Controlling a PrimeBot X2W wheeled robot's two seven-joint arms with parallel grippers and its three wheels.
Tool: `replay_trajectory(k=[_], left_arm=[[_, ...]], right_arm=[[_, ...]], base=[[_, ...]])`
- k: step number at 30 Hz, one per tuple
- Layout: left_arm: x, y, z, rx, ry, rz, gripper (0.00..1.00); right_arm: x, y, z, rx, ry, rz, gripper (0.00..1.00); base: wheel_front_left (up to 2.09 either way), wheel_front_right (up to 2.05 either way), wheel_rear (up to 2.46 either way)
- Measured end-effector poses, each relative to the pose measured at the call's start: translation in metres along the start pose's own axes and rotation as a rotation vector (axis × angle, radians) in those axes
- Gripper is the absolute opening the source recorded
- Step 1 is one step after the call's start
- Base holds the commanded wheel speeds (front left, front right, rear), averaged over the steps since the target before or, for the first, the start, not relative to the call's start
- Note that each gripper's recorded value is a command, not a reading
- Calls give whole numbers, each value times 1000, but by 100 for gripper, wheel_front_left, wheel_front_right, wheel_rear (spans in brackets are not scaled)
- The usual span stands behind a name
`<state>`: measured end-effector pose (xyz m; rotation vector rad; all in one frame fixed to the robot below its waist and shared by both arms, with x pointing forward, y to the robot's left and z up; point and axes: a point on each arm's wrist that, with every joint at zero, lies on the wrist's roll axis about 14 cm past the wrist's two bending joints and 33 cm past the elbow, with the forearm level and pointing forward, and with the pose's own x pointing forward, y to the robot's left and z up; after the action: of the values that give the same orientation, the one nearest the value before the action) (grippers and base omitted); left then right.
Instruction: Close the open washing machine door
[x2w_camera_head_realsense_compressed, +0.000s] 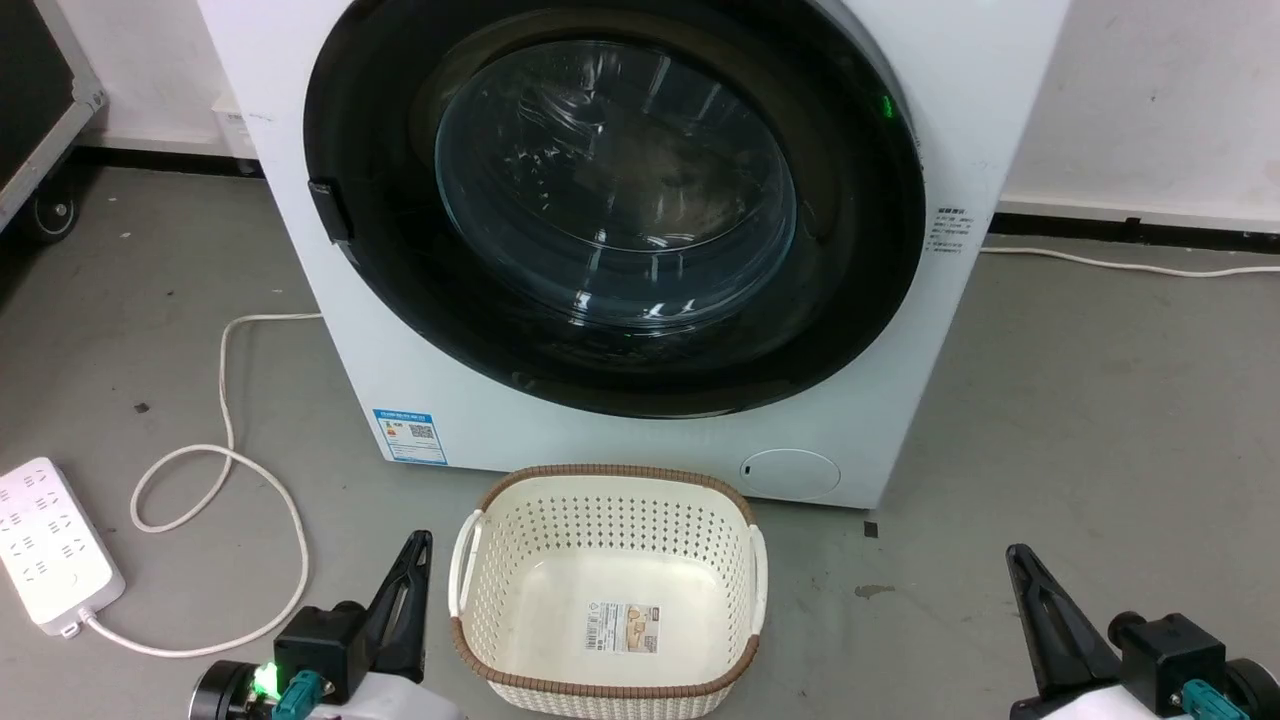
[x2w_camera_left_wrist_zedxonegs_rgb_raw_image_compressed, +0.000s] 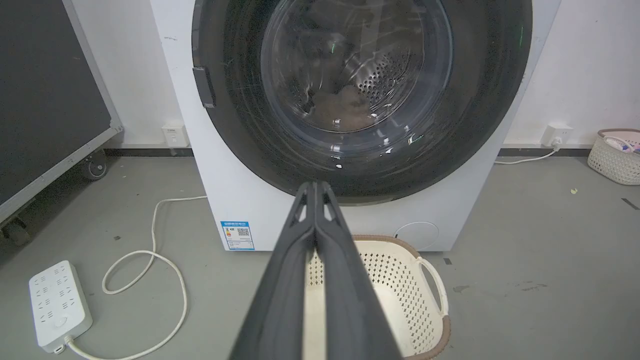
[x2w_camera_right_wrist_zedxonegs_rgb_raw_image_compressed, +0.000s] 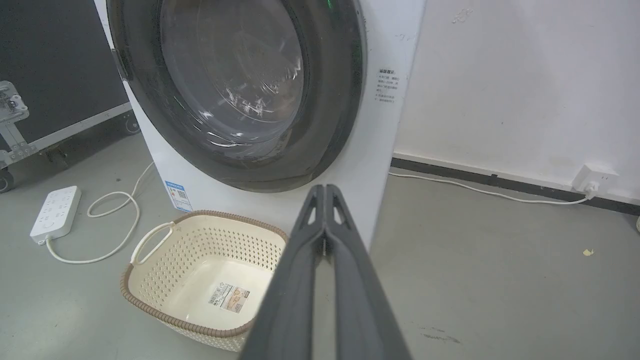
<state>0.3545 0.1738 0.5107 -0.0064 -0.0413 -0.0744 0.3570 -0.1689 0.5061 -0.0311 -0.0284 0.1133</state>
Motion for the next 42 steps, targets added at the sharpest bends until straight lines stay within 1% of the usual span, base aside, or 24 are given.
replay_trajectory(k=[42], left_arm=[[9, 2, 5, 26, 38, 39, 0]], right_arm=[[8, 3, 9, -7, 28, 10, 0]], base=[[0, 0, 0]])
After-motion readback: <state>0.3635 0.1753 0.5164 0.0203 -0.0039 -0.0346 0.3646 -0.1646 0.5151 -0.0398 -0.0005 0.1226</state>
